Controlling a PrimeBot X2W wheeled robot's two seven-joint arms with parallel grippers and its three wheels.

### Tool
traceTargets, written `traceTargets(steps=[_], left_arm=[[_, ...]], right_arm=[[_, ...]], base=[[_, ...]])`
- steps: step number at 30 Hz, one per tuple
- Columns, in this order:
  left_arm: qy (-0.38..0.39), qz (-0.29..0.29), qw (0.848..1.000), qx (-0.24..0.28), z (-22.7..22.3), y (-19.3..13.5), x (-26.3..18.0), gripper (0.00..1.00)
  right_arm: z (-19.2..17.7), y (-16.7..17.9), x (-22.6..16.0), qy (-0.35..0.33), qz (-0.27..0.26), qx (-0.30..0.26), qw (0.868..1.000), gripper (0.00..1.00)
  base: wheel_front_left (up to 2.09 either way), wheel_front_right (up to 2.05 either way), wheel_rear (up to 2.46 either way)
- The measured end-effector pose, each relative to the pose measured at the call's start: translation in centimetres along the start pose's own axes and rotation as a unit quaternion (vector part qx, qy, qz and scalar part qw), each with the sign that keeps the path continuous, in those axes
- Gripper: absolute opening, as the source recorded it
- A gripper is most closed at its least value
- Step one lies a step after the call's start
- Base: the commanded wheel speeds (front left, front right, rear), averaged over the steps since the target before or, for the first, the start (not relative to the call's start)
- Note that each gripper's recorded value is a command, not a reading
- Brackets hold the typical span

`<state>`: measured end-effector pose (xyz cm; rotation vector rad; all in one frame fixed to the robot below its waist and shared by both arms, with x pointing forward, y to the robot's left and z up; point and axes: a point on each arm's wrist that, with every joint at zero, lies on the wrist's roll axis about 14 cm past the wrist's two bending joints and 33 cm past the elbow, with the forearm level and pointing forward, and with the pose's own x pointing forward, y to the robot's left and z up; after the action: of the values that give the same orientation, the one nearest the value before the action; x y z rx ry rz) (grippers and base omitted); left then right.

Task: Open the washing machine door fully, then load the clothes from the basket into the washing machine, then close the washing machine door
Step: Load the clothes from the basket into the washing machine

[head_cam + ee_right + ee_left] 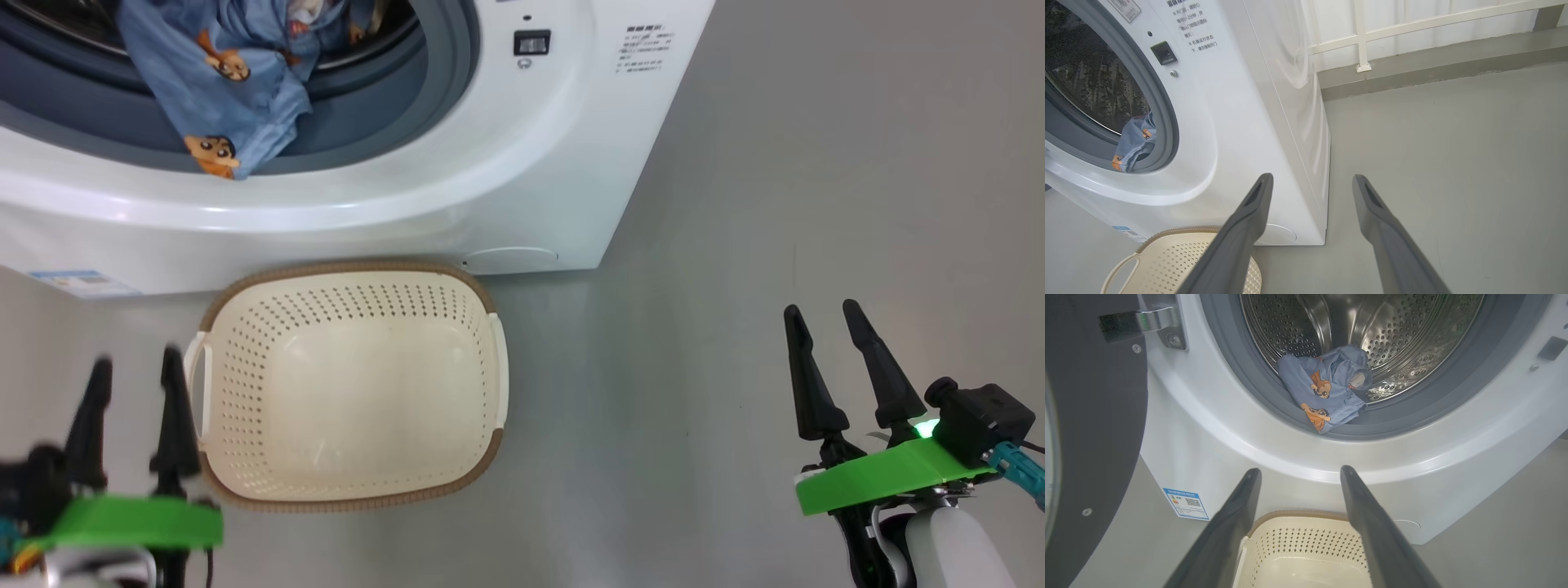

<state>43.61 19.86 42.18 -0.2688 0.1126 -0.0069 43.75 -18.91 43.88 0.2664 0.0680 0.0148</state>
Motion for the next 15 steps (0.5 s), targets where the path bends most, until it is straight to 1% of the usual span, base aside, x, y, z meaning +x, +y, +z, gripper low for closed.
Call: traceTargets(steps=[4,8,9,15], left_arm=[[-0.007,-0.03,0.999,0.016,0.5,-1.0,2.4,1.0],[0.009,-0.061,0.998,0.023,-0.2,-2.1,4.7,1.0],[0.017,-0.07,0.997,0.031,-0.6,-2.3,5.2,1.0],[0.023,-0.113,0.992,0.058,-0.2,-4.0,9.1,1.0]], right_arm=[[-0.7,-0.2,0.3,0.008,-0.003,0.002,1.0,1.0],[-1.4,-0.2,0.5,0.015,-0.007,0.003,1.0,1.0],[-1.6,-0.2,0.5,0.018,-0.007,0.002,1.0,1.0],[-1.9,-0.2,1.3,0.018,-0.005,0.002,1.0,1.0]], base=[[0.0,0.0,0.0],[0.0,0.0,0.0],[0.0,0.0,0.0],[0.0,0.0,0.0]])
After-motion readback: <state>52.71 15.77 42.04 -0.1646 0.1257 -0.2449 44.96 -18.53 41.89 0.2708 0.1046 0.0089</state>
